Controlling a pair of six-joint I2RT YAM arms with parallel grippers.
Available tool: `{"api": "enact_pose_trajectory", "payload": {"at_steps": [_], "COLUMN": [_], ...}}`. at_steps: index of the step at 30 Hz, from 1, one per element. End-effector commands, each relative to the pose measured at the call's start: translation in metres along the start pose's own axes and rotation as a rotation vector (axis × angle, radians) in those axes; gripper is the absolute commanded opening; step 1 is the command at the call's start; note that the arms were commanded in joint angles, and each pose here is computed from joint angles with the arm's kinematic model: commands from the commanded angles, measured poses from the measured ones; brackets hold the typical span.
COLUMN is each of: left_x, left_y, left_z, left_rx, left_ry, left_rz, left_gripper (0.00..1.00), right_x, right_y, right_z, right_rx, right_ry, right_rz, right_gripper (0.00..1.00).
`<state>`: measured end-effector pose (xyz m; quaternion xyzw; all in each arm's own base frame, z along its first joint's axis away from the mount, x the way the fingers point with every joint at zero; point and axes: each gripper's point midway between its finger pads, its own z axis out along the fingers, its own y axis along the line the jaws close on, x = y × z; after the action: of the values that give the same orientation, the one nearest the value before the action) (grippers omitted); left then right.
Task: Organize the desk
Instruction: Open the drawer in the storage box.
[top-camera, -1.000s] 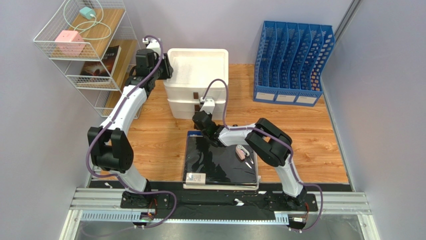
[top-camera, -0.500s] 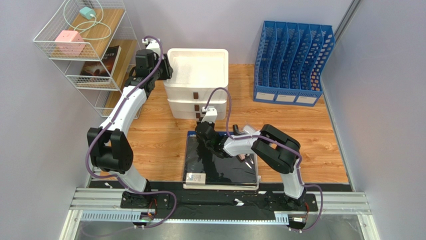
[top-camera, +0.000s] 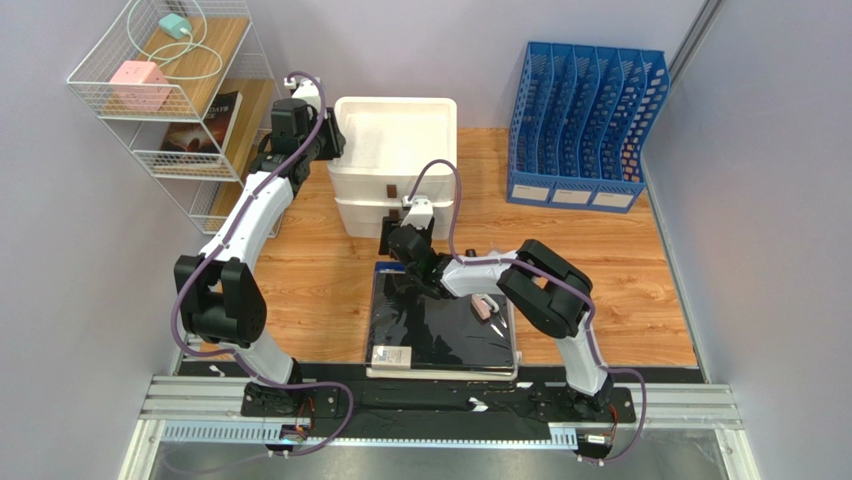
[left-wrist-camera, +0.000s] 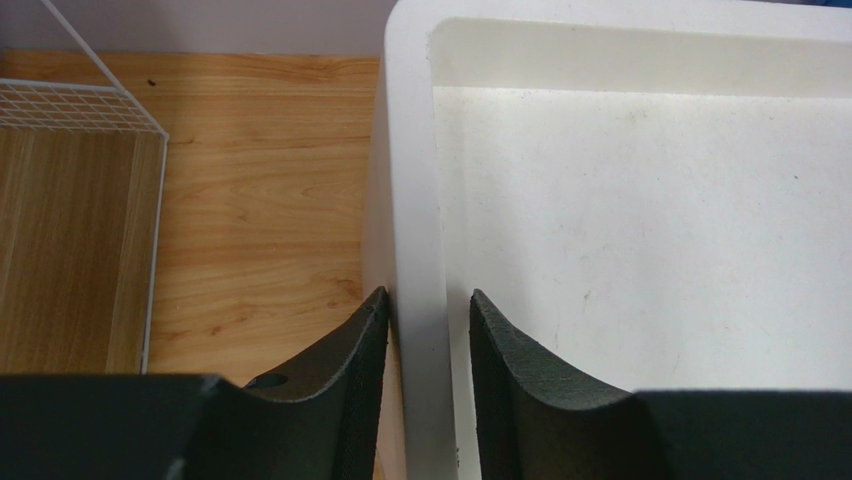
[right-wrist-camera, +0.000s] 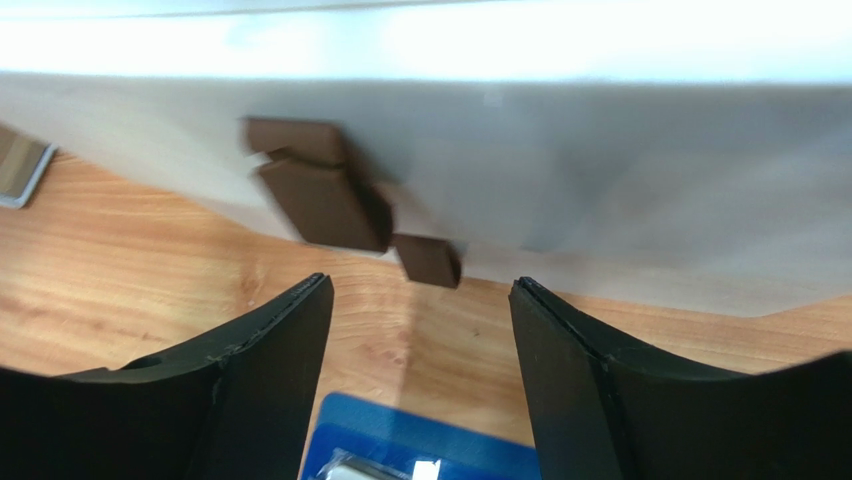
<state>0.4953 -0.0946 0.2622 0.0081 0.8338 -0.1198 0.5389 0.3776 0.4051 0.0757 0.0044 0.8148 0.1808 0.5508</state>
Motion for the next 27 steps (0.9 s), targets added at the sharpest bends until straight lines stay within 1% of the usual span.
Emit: {"api": "enact_pose_trajectory", "payload": {"at_steps": [1,5,8,12,20,23,24,26,27], "left_x": [0.04,0.041,0.043,0.043,0.048,0.05,0.05,0.053,0.052], "left_y": [-0.02,-0.023,-0.024,-0.026,-0.029,-0.031,-0.033,-0.034,-0.034], "left_z": [-0.007,-0.007,-0.008,-0.012,-0.019,-0.021,-0.022,-0.024,-0.026], "left_rx": [0.068,0.082,0.085,0.097,0.115,0.125,0.129,0.131,0.134], "left_ry": [0.139,0.143,0.146,0.146,0.151,0.152,0.151,0.155,0.152], "left_rz": [-0.016,-0.021,-0.022,-0.023,-0.03,-0.035,-0.032,-0.031,-0.03], "left_gripper": [0.38,0.33,0.3,0.3,0.29,0.29,0.29,0.29,0.29], "right_x": [-0.004,0.001,0.003,0.003,-0.008,-0.01,-0.01,-0.009,-0.008], "right_y": [0.002,0.003,0.0,0.003,-0.001,0.0,-0.001,0.0,-0.001], "right_z": [0.013,0.015,0.018,0.022,0.018,0.018,0.019,0.019,0.019], "right_rx": [-0.002,0.0,0.01,0.008,0.037,0.034,0.035,0.035,0.037], "right_ry": [-0.008,0.001,-0.002,-0.005,-0.037,-0.041,-0.042,-0.045,-0.045], "right_rz": [0.064,0.077,0.096,0.109,0.116,0.127,0.135,0.147,0.15], "right_gripper": [0.7,0.68,0.64,0.55,0.49,0.46,0.43,0.41,0.38]}}
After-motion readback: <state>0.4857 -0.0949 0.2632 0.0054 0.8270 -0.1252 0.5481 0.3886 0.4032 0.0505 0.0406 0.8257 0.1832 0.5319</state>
